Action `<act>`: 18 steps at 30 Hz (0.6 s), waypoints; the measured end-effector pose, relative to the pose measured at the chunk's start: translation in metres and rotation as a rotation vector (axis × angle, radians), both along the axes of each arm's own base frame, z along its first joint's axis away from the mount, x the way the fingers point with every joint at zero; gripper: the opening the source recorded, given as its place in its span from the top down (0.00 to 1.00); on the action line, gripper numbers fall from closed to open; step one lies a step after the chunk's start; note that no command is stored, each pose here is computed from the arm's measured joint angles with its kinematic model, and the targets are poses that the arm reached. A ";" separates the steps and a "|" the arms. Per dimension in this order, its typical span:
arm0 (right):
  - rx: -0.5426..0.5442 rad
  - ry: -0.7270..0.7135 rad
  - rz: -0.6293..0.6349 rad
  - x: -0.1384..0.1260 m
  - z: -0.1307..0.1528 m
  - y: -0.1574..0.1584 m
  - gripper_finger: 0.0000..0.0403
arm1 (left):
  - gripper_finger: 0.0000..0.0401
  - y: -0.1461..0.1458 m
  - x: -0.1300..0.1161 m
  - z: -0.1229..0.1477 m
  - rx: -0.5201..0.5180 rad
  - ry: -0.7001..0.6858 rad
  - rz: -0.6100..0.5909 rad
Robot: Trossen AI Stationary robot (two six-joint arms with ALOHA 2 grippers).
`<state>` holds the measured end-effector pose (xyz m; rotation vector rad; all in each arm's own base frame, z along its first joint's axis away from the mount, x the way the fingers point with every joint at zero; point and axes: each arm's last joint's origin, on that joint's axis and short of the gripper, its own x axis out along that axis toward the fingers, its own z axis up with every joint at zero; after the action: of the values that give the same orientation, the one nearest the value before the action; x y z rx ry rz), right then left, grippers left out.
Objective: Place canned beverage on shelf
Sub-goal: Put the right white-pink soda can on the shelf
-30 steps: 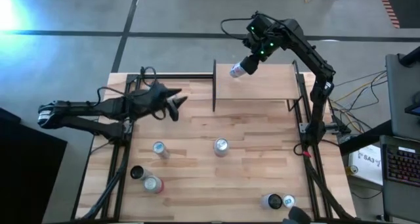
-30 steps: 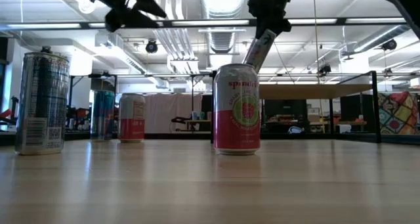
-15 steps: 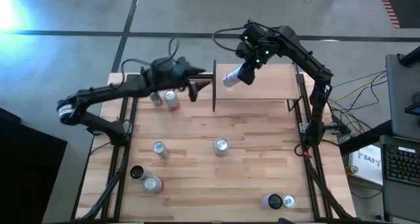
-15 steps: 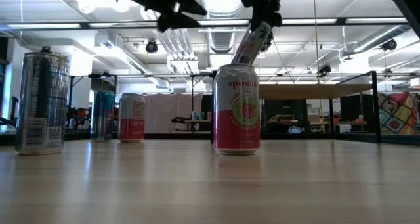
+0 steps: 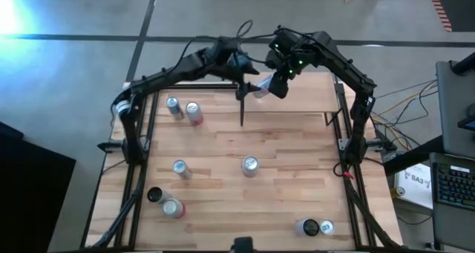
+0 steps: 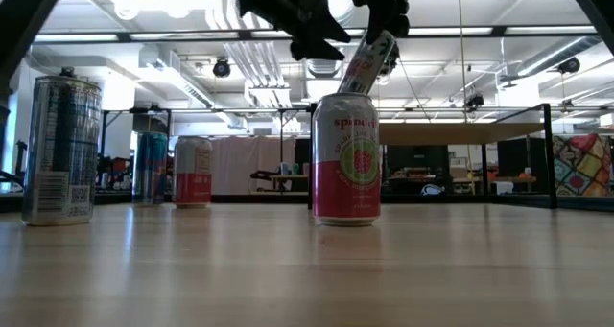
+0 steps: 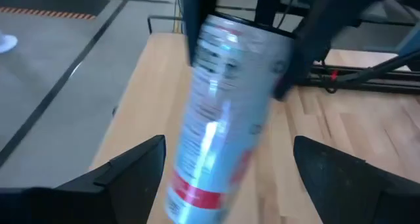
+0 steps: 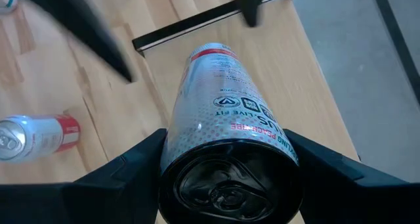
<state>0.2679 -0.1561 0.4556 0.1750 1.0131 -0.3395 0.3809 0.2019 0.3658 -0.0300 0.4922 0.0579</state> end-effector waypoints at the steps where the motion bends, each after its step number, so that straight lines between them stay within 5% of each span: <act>1: -0.001 -0.001 -0.001 -0.001 0.001 0.000 0.36 | 0.21 0.005 0.002 0.000 -0.014 -0.004 -0.025; 6: 0.007 -0.011 -0.014 -0.002 0.002 0.002 0.36 | 0.21 0.018 0.013 0.003 -0.102 -0.040 -0.182; 13: 0.024 -0.011 -0.017 -0.004 0.003 0.003 0.36 | 0.21 0.027 0.033 -0.015 -0.120 0.054 -0.265; 18: 0.031 -0.048 -0.001 -0.003 0.006 0.007 0.34 | 0.23 0.032 0.044 -0.017 -0.140 0.001 -0.303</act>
<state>0.2650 -0.1489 0.4620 0.2107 0.9715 -0.3194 0.4252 0.2338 0.3487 -0.0919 0.4968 -0.2731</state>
